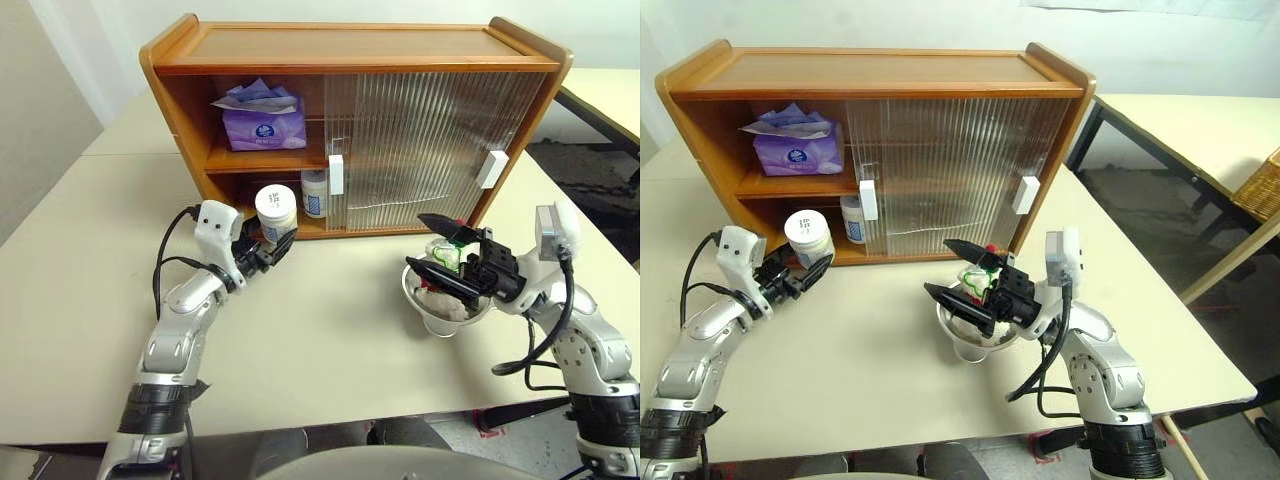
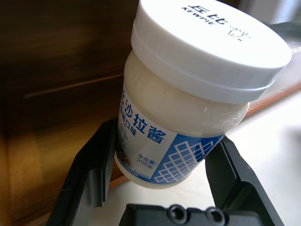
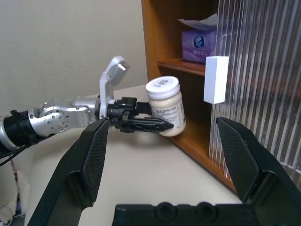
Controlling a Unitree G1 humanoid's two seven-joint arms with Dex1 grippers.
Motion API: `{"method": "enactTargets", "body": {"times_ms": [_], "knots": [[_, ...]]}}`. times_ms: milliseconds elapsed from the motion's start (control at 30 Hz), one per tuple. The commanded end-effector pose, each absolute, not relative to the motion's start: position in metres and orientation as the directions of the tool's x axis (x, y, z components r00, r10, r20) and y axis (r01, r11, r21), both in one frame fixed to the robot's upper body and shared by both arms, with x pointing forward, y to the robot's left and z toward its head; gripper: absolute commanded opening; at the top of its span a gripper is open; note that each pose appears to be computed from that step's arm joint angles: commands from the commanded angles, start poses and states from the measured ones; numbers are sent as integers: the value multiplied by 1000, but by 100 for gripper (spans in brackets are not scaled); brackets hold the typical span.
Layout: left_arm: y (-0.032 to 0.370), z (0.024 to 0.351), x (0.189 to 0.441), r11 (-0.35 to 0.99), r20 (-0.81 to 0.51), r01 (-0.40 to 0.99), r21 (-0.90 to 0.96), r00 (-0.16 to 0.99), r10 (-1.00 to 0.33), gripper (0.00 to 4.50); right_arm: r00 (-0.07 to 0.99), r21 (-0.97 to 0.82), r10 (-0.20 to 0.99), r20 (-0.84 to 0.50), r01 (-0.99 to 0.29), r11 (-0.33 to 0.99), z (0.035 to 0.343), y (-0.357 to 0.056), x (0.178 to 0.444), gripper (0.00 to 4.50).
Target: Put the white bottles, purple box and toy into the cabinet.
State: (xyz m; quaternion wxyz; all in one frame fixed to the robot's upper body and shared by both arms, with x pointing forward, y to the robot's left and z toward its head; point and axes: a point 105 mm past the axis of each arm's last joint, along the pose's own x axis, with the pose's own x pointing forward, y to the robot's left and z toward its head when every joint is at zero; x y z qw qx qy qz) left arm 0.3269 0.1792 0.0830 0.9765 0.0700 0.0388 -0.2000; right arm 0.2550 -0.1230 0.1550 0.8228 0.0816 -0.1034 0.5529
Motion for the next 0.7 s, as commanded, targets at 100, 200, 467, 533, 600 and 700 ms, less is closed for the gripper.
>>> {"method": "enactTargets", "body": {"times_ms": [100, 200, 467, 533, 600, 700], "knots": [[181, 85, 345, 944, -103, 303, 127, 951, -292, 311, 347, -7, 900, 264, -932, 361, 161, -108, 252, 450], [180, 85, 355, 963, -99, 254, 87, 964, -246, 311, 333, -5, 906, 263, -938, 346, 161, -100, 248, 450], [171, 80, 373, 976, -133, 200, 87, 973, -188, 311, 331, -9, 905, 266, -938, 346, 163, -93, 249, 450], [172, 78, 376, 979, -146, 184, 89, 975, -169, 311, 333, -10, 905, 265, -938, 348, 163, -93, 249, 450], [172, 76, 378, 982, -155, 168, 91, 976, -153, 311, 331, -12, 906, 264, -938, 346, 163, -92, 250, 450], [173, 73, 382, 983, -161, 147, 107, 979, -129, 311, 328, -11, 907, 263, -939, 343, 161, -91, 250, 450]]}}
